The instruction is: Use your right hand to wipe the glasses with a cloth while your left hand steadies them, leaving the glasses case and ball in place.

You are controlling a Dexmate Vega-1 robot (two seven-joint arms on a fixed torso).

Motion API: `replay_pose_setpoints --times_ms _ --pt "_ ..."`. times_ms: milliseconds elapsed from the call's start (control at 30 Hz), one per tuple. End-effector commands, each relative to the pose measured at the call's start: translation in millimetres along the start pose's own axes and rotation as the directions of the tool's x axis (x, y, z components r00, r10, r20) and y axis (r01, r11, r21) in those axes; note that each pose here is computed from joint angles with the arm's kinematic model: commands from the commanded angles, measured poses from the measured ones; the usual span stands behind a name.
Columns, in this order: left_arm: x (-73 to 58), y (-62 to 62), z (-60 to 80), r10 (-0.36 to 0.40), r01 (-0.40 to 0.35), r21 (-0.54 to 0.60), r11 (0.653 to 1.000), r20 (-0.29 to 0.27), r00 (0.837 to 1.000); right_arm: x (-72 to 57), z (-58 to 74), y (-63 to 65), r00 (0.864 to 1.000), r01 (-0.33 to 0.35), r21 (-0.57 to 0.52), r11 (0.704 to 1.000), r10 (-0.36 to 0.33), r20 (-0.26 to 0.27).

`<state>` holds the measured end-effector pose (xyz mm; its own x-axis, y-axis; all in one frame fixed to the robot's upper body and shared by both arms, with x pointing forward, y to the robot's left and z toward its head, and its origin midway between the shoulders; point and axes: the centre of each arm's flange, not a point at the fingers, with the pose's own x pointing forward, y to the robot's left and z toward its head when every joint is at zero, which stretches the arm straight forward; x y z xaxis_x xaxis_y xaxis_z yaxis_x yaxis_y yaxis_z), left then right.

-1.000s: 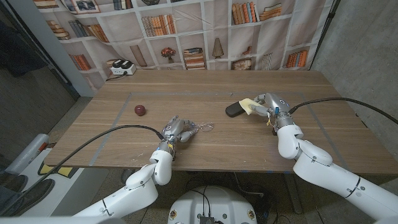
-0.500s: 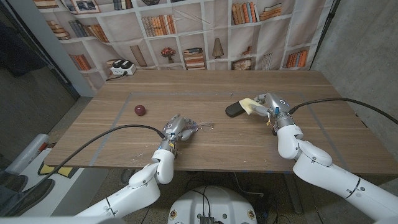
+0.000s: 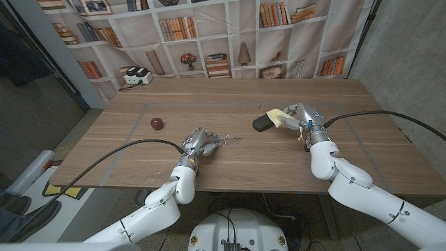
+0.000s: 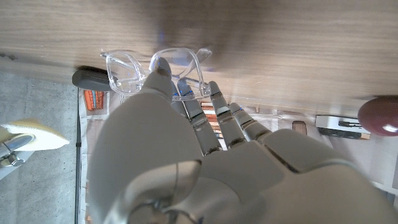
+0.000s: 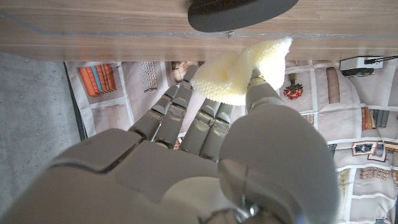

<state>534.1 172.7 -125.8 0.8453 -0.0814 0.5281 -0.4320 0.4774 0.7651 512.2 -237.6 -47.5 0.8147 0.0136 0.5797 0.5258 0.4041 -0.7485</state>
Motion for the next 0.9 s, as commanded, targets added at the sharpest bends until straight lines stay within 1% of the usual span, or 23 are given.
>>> replay_pose_setpoints --times_ms 33,167,367,567,700,833,867,900 --pt "13.8 6.0 -2.2 -0.004 0.004 -0.137 0.991 0.000 1.000 -5.3 21.7 0.0 0.995 0.016 0.006 1.000 -0.017 0.096" --pt "19.9 11.3 -1.3 0.003 0.000 -0.164 0.986 0.013 1.000 -7.1 25.4 -3.4 0.993 0.033 0.006 0.999 -0.033 0.111" --pt "28.9 18.3 0.4 0.011 -0.004 -0.203 0.979 0.033 0.999 -10.5 28.6 -8.4 0.991 0.062 0.008 0.998 -0.063 0.118" --pt "35.9 21.2 2.4 0.008 0.006 -0.233 0.973 0.058 0.998 -12.2 31.5 -10.2 0.989 0.074 0.004 0.997 -0.074 0.125" --pt "41.0 23.7 5.0 0.009 0.011 -0.274 0.962 0.073 0.997 -14.4 36.9 -12.8 0.987 0.086 -0.015 0.996 -0.083 0.139" --pt "48.6 28.5 11.6 0.008 0.022 -0.304 0.953 0.098 0.995 -16.8 43.4 -17.1 0.981 0.105 -0.013 0.994 -0.101 0.164" --pt "51.0 30.7 14.7 0.011 0.023 -0.304 0.952 0.110 0.994 -17.4 45.3 -18.3 0.979 0.110 -0.012 0.994 -0.107 0.172" --pt "56.1 36.6 23.2 0.028 0.015 -0.295 0.955 0.140 0.990 -18.7 49.1 -20.6 0.975 0.121 -0.007 0.993 -0.117 0.187"
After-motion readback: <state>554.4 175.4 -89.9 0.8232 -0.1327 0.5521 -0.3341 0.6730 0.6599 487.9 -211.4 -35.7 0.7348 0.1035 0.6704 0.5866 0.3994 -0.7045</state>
